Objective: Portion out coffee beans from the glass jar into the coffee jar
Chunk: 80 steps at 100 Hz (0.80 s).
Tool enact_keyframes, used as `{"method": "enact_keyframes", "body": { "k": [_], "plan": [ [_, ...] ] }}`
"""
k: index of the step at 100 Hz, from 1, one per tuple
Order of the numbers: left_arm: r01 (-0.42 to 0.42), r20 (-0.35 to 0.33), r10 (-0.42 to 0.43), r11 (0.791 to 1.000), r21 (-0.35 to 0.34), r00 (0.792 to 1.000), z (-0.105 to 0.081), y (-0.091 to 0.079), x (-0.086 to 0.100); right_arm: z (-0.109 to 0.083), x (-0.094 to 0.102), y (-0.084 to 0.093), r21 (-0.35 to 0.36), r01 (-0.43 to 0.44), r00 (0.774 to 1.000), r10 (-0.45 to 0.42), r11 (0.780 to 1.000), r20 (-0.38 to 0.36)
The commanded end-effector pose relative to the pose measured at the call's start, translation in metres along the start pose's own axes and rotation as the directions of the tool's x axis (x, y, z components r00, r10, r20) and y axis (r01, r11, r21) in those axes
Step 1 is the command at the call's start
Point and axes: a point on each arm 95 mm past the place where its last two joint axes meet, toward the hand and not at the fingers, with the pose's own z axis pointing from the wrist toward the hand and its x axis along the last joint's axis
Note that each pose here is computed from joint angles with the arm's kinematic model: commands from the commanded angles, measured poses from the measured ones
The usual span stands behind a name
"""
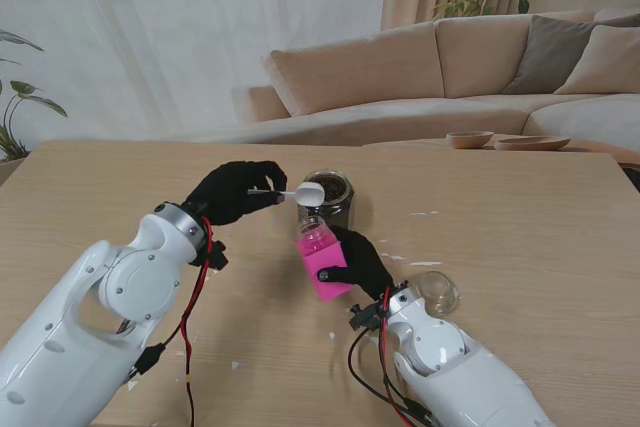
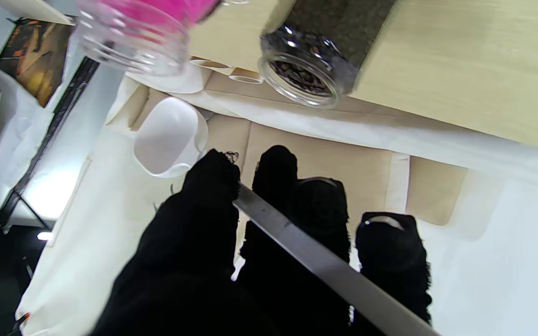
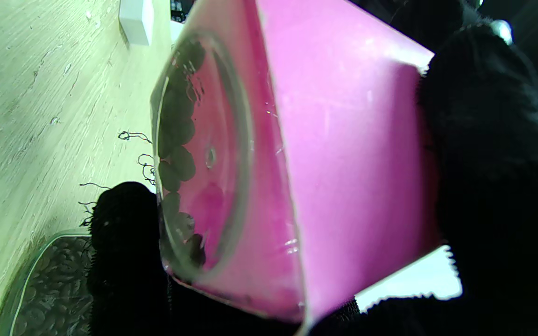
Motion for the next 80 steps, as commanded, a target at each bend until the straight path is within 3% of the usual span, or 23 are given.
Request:
{"method": "enact_keyframes", "body": {
  "k": [1, 34, 53, 80],
  "plan": [
    [-0.008, 0.014, 0.008, 1.000, 0.005, 1.000, 0.012, -0.006, 0.000, -0.001, 0.000, -0.004, 0.012, -0.004, 1.000, 0.004, 1.000, 0.000],
    [-0.095, 0.129, 0.095, 0.996, -0.006, 0.987, 0.066, -0.005, -0.002, -0.004, 0.003, 0.000, -0.004, 0.004, 1.000, -0.004, 1.000, 0.006],
    [-0.173, 0.141, 0.176, 0.984, -0.030, 0.974, 0.089, 0.001, 0.000, -0.006, 0.004, 0.004, -0.021, 0.004, 1.000, -0.003, 1.000, 0.012],
    [-0.303, 0.131, 0.312, 0.950, -0.079, 0.941, 0.116, 0.008, -0.004, -0.008, 0.007, 0.007, -0.041, 0.005, 1.000, -0.004, 0.999, 0.016]
  ]
}}
